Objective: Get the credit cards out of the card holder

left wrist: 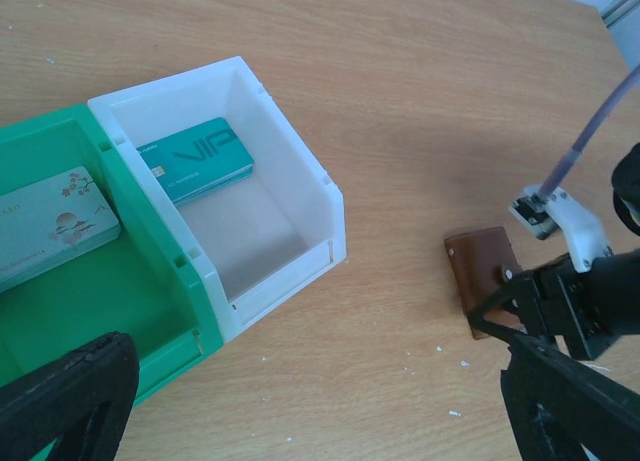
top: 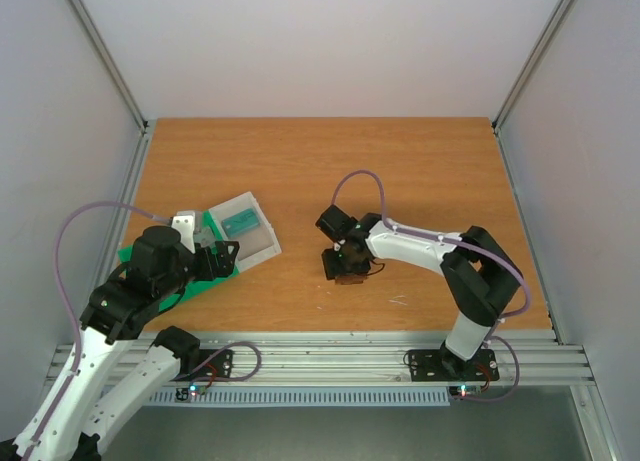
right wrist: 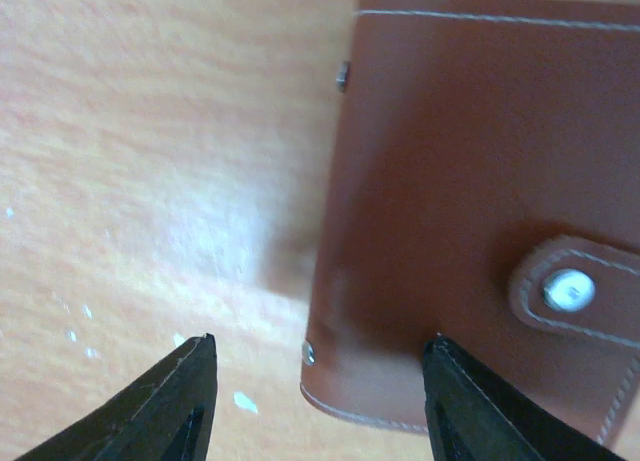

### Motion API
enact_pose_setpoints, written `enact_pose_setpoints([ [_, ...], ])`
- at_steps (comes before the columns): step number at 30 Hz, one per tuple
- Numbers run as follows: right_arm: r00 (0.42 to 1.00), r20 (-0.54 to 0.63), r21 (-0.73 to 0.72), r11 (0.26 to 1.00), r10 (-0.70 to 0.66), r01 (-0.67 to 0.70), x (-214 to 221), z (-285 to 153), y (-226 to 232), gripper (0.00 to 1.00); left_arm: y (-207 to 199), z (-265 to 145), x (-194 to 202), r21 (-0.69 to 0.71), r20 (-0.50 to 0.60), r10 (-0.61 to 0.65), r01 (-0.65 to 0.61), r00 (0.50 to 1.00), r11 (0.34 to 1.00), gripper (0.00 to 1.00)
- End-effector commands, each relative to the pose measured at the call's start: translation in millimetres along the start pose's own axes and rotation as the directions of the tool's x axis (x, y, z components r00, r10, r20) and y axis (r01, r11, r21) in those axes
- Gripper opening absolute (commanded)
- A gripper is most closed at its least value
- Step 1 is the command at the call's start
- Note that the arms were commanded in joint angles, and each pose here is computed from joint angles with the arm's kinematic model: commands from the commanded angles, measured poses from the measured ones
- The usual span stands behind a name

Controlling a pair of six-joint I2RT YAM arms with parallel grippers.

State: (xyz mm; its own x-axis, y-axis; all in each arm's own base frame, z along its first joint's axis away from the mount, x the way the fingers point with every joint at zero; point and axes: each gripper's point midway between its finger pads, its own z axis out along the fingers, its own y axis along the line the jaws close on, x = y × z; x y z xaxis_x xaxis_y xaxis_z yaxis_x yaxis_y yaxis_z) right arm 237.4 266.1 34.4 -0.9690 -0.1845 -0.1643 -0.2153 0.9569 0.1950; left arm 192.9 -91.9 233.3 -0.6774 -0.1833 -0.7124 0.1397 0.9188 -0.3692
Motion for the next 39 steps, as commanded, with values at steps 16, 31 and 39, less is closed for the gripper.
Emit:
enact_pose_setpoints([
  [16, 0.996, 0.087, 0.213, 0.977, -0.036, 0.017, -11.1, -35.6, -36.9, 0.34, -11.2, 1.6, -2.0, 0.055, -0.005, 0.026, -0.026, 1.0, 0.998, 0.99],
  [31, 0.996, 0.064, 0.3, 0.953, -0.059, 0.037, -26.7, -12.5, -41.1, 0.31, -11.9, -0.7, -2.8, 0.062, 0.006, 0.03, -0.03, 1.0, 0.998, 0.99],
  [39, 0.998, 0.04, 0.34, 0.94, -0.048, 0.032, -19.5, -6.3, -50.7, 0.28, -12.3, -0.1, -2.8, 0.063, 0.004, 0.03, -0.03, 1.0, 0.998, 0.99],
])
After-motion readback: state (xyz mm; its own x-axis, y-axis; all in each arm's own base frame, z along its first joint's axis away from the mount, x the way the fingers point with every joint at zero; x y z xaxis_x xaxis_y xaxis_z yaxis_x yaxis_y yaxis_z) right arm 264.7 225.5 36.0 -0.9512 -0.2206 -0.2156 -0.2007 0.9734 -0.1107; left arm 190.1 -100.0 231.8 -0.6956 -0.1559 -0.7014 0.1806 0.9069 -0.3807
